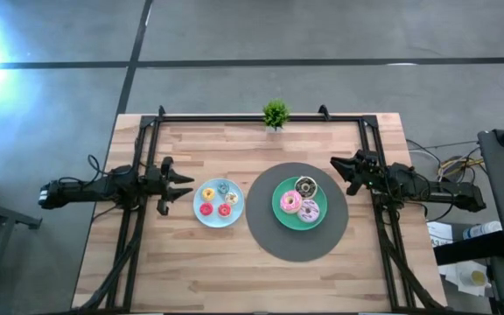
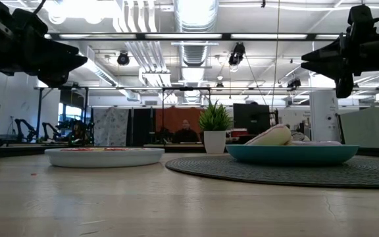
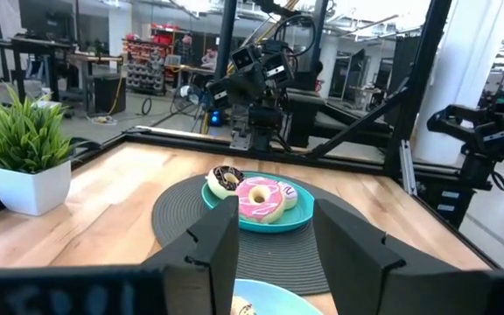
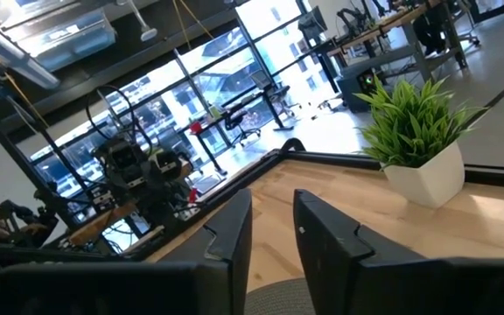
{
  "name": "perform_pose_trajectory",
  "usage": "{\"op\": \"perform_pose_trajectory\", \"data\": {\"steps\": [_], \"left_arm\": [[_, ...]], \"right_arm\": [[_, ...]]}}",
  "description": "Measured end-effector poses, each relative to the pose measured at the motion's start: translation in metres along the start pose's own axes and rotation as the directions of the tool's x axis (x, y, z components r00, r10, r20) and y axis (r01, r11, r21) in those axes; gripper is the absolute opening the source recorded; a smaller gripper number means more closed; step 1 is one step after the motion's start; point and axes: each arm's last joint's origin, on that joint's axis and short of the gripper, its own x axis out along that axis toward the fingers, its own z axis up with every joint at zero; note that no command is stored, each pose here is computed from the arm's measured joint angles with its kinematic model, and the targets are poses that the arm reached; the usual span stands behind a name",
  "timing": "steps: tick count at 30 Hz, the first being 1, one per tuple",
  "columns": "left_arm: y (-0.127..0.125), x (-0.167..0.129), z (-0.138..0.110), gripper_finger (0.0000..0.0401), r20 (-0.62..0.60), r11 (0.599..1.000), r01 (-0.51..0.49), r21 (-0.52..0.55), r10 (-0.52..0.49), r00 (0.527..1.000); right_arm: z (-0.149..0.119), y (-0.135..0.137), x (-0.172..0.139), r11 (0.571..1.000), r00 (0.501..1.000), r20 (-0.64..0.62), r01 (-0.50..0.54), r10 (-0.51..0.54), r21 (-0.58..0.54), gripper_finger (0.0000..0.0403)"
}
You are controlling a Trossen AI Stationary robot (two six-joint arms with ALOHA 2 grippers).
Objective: Pick & Place donuts
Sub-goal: Return to Home Position
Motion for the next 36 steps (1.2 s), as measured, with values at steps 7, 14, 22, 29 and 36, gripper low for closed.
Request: {"op": "perform_pose_trajectory", "data": {"steps": [7, 14, 22, 29, 36], "left_arm": [[0.0, 0.0, 0.0, 0.0123, -0.006, 1.0, 0.002, -0.001, -0.002, 1.0], [0.0, 0.0, 0.0, 0.0123, -0.006, 1.0, 0.002, -0.002, -0.002, 1.0], [0.0, 0.0, 0.0, 0.0123, -0.006, 1.0, 0.002, -0.002, -0.002, 1.0], [0.0, 0.0, 0.0, 0.0123, -0.007, 1.0, 0.003, -0.002, -0.003, 1.0], [0.0, 0.0, 0.0, 0.0123, -0.007, 1.0, 0.003, -0.002, -0.003, 1.0]], "right_arm": [[0.0, 0.0, 0.0, 1.0, 1.0, 0.0, 0.0, 0.0, 0.0, 0.0069], [0.0, 0.0, 0.0, 1.0, 1.0, 0.0, 0.0, 0.0, 0.0, 0.0071], [0.0, 0.003, -0.001, 0.997, 0.997, -0.027, -0.074, 0.073, -0.034, 0.0081], [-0.006, 0.014, -0.004, 0.884, 0.927, -0.168, -0.371, 0.335, -0.283, 0.0084], [-0.014, 0.013, -0.006, 0.793, 0.865, -0.295, -0.493, 0.405, -0.357, 0.0072]]}}
